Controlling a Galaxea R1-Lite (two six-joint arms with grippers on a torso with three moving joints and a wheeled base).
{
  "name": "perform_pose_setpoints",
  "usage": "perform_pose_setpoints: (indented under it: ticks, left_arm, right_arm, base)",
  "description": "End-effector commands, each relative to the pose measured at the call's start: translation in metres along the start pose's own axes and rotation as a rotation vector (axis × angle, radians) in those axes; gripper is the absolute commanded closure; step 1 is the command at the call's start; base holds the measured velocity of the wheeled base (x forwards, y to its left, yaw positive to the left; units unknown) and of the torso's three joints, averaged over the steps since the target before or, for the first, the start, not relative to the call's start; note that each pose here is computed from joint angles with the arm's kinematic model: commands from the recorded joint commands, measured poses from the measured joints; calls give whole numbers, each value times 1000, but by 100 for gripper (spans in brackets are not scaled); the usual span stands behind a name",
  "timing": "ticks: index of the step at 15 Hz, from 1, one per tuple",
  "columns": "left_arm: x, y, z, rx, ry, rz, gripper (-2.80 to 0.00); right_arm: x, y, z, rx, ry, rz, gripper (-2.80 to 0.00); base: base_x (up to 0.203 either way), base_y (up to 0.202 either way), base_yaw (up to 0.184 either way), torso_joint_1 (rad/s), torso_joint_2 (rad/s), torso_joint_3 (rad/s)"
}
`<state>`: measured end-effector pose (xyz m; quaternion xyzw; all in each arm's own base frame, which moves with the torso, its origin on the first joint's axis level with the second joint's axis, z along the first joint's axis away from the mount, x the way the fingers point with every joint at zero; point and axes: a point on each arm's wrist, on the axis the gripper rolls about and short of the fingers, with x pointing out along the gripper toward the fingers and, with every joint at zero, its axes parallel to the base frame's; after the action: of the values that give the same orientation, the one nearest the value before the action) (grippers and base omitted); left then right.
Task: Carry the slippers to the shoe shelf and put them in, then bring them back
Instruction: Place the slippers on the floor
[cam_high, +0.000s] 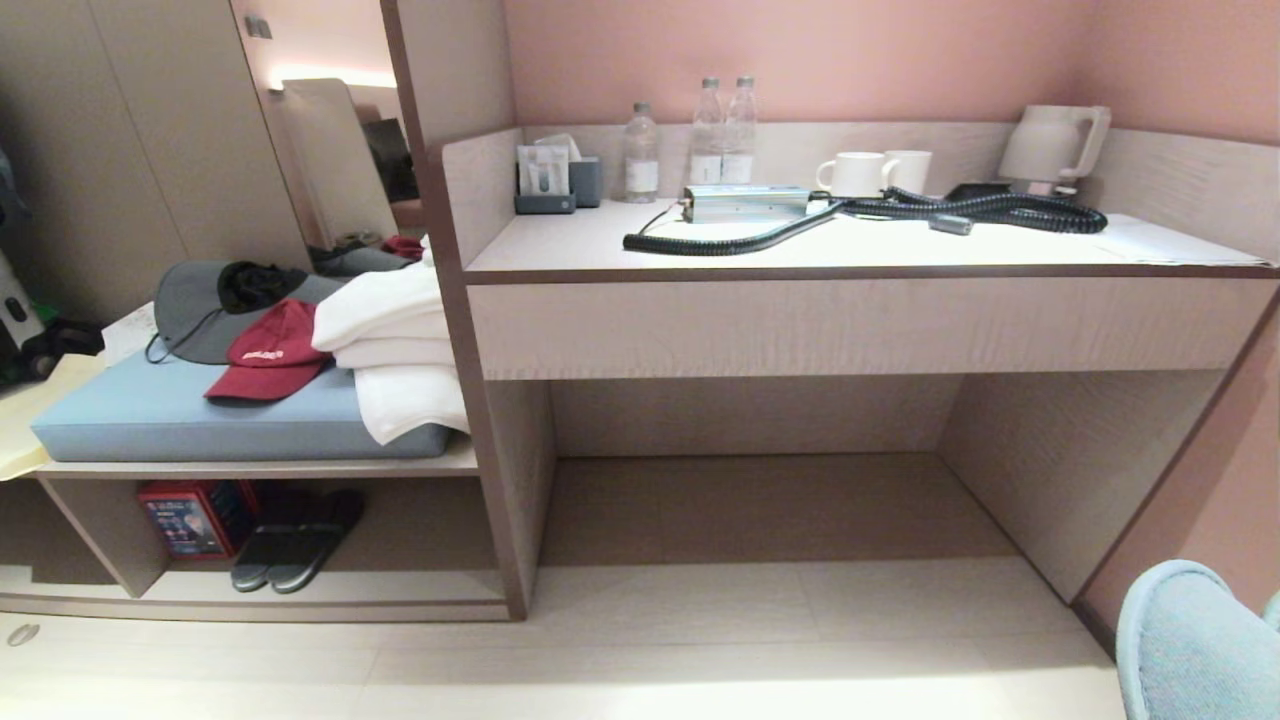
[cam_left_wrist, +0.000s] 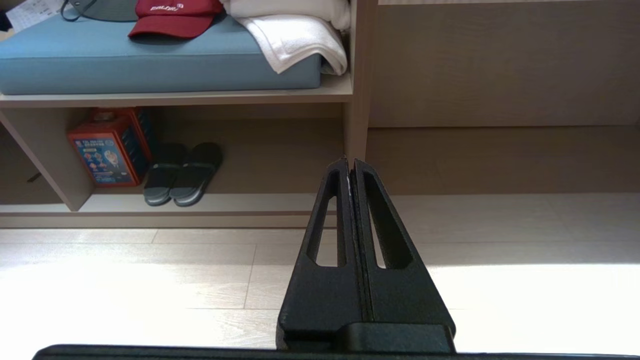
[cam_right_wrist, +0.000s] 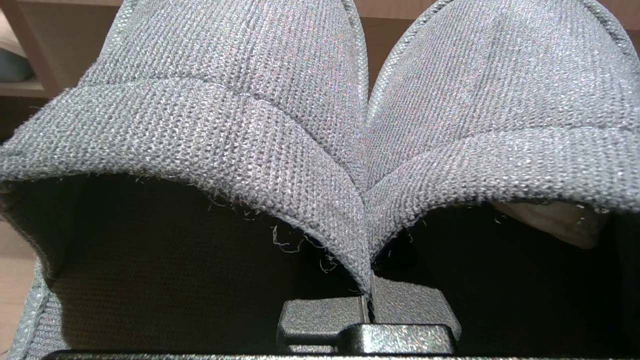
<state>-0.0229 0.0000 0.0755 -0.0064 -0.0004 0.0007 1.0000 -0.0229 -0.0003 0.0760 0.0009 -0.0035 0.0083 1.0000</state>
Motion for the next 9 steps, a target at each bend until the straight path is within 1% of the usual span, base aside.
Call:
perform_pose_setpoints:
  ticks: [1, 5, 9]
  left_arm:
    - [0, 0, 0, 0, 1, 0, 0]
    - [0, 0, 0, 0, 1, -1, 0]
    - [0, 0, 0, -3, 1, -1, 0]
  right_arm:
    - [0, 0, 0, 0, 1, 0, 0]
    - [0, 0, 0, 0, 1, 0, 0]
    - [0, 0, 0, 0, 1, 0, 0]
  base:
    - [0, 0, 0, 0, 0, 0]
    - [0, 0, 0, 0, 0, 0]
    - [0, 0, 0, 2, 0, -152]
